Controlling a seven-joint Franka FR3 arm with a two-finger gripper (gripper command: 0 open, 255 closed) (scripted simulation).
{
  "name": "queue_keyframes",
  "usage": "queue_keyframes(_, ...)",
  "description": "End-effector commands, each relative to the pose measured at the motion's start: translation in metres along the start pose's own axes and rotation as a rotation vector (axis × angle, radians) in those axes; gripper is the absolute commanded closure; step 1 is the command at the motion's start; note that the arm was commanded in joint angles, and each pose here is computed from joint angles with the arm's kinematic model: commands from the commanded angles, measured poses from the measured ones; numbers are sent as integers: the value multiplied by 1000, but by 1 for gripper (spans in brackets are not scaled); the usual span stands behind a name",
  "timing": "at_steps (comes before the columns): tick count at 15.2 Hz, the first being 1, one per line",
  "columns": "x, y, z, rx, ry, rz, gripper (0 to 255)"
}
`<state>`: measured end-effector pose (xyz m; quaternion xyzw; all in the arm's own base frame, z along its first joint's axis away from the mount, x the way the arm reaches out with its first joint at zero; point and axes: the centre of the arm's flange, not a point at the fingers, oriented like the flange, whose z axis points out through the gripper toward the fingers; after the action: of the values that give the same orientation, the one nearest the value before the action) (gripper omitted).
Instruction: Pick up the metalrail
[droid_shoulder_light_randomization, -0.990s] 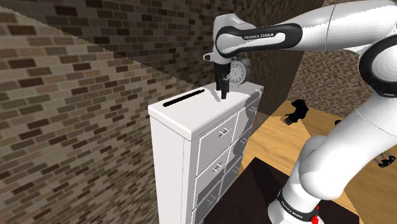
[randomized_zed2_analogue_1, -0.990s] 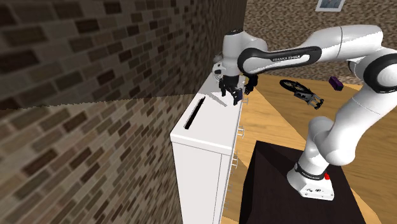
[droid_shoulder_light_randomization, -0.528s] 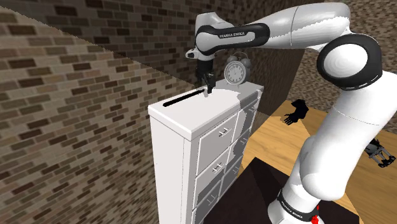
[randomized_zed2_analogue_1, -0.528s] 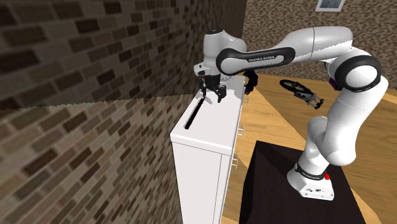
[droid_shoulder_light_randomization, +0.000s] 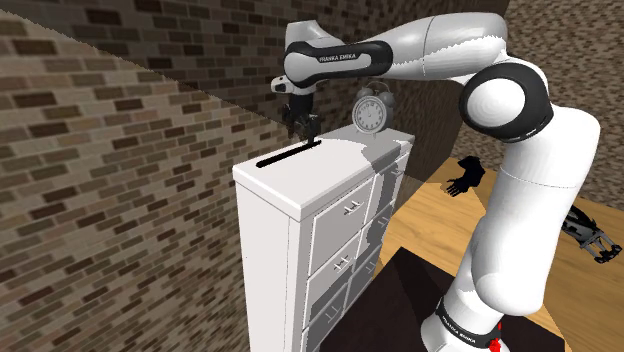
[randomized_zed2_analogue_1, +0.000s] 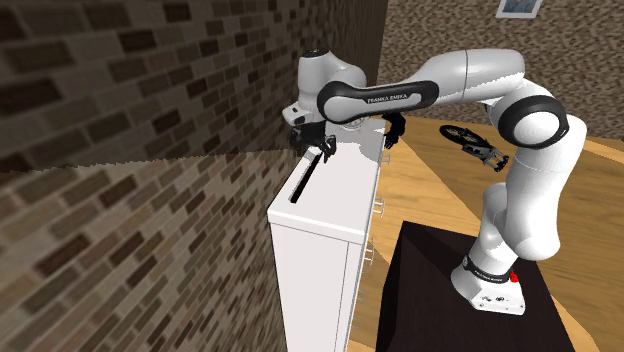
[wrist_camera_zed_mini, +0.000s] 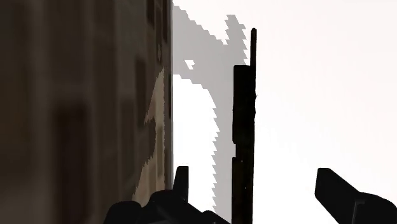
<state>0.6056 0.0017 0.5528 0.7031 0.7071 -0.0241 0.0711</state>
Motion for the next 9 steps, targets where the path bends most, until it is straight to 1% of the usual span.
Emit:
queue_keyframes(1,4,2,16,6,0,-9,0)
queue_keyframes(4,6,1,32,6,0,-9,0)
queue_keyframes(6,7,0,35,6,0,-9,0)
queue_keyframes(7,5,-2,38,6,0,-9,255)
queue_keyframes(9,-1,-1,36,6,0,-9,255)
